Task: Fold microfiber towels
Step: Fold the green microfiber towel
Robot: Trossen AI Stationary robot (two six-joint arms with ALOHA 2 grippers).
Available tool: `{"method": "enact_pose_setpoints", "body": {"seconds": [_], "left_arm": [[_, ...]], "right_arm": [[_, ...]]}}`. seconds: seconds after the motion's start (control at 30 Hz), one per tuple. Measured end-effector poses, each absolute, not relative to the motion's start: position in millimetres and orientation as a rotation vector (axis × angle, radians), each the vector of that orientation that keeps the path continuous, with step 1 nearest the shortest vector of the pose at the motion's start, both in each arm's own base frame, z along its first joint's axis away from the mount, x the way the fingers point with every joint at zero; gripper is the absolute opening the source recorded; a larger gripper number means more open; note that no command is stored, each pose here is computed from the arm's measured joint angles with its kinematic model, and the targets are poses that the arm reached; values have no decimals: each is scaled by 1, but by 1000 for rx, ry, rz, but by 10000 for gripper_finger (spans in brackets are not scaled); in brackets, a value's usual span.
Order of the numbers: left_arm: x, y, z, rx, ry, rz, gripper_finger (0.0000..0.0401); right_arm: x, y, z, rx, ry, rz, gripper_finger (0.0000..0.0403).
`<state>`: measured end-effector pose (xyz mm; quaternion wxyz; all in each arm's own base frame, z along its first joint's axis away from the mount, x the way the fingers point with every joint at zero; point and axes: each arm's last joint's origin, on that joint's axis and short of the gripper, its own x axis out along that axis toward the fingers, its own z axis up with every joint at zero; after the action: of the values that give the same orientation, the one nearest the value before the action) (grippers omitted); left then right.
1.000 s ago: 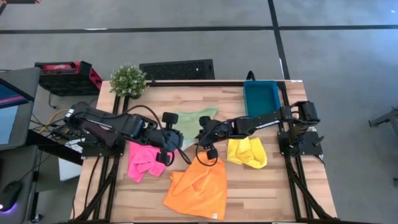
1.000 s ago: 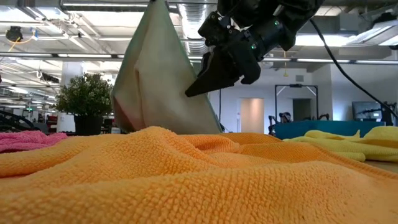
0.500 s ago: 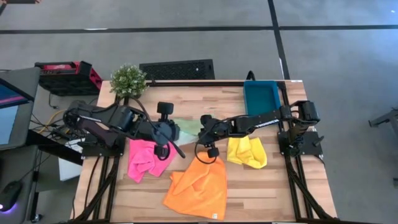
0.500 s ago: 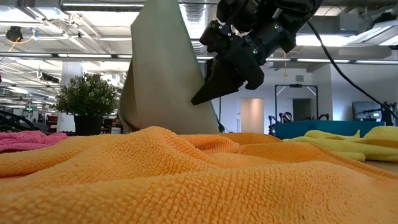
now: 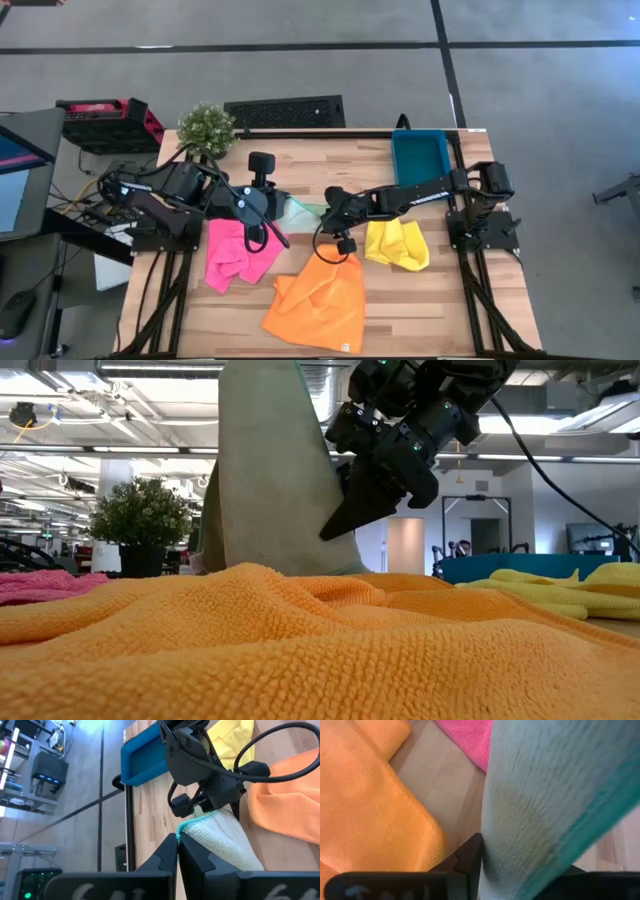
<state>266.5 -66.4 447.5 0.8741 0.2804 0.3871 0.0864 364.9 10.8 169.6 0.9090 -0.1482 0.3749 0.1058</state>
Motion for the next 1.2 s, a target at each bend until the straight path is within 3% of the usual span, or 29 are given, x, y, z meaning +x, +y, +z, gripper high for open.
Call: {"method": "enact_pose_setpoints", "body": {"seconds": [0.47, 0.83, 1.2], "left_arm": [[262, -64, 447, 598, 844, 235, 0], [262, -64, 446, 587, 848, 236, 0], [262, -64, 446, 585, 848, 237, 0]], "right_arm": [[363, 16, 169, -278, 779, 296, 127], [354, 25, 202, -277, 688, 306, 127], [357, 31, 184, -199, 719, 464, 127]]}}
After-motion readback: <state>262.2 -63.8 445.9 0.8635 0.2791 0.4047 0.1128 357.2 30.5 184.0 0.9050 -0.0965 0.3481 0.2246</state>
